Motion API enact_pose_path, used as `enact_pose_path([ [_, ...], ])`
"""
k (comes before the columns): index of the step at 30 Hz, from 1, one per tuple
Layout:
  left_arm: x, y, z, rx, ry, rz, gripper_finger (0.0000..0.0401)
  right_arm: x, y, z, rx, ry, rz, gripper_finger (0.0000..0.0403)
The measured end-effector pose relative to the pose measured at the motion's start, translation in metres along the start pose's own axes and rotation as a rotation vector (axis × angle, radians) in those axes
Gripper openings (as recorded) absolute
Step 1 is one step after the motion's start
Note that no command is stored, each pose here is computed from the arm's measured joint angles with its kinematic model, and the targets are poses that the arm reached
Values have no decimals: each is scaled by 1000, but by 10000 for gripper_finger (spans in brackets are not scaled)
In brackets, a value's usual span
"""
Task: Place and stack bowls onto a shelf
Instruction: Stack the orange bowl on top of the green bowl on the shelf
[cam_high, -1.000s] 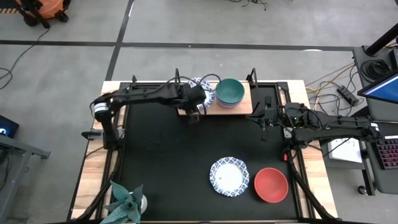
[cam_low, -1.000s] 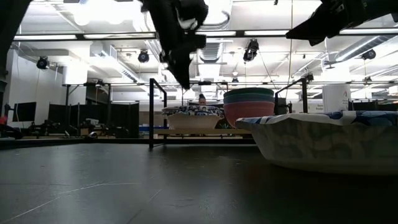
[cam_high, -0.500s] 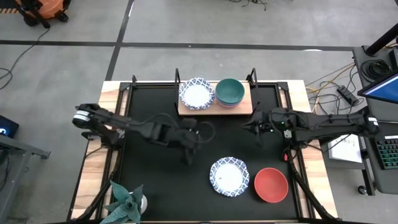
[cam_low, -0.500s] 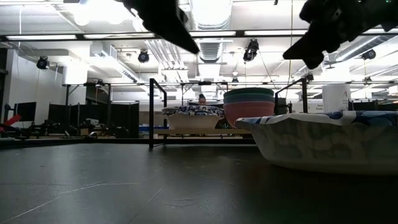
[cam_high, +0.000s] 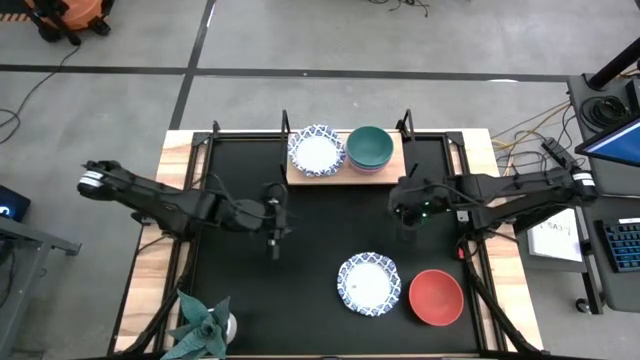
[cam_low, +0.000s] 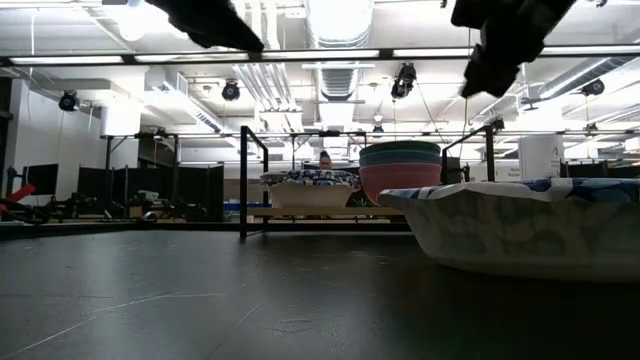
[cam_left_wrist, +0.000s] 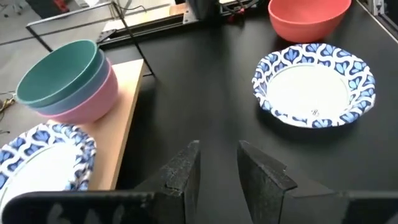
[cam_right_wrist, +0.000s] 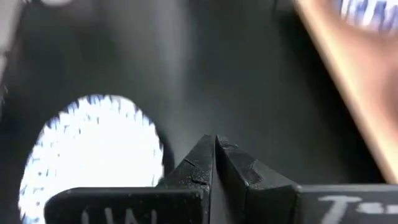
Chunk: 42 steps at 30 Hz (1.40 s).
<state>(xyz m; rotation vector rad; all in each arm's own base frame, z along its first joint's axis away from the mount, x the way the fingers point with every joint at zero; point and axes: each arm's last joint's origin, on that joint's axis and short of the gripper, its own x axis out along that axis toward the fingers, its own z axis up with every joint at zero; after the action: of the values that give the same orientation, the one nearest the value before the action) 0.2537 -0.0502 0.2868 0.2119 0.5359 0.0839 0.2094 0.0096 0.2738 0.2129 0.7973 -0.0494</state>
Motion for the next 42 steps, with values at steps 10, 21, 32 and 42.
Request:
enact_pose_path([
  [10,-15,5,-15,-42,-14,12,88,-2,30,12,-31,517,-11,15],
  [21,-8,2,-17,-37,11,7,88,12,79,-12,-108,757,73,124],
  [32,-8,2,-18,-35,18,7,88,26,106,-61,-79,866,12,116],
  [42,-8,2,-18,-35,20,7,88,43,96,-92,-85,894,-8,87],
])
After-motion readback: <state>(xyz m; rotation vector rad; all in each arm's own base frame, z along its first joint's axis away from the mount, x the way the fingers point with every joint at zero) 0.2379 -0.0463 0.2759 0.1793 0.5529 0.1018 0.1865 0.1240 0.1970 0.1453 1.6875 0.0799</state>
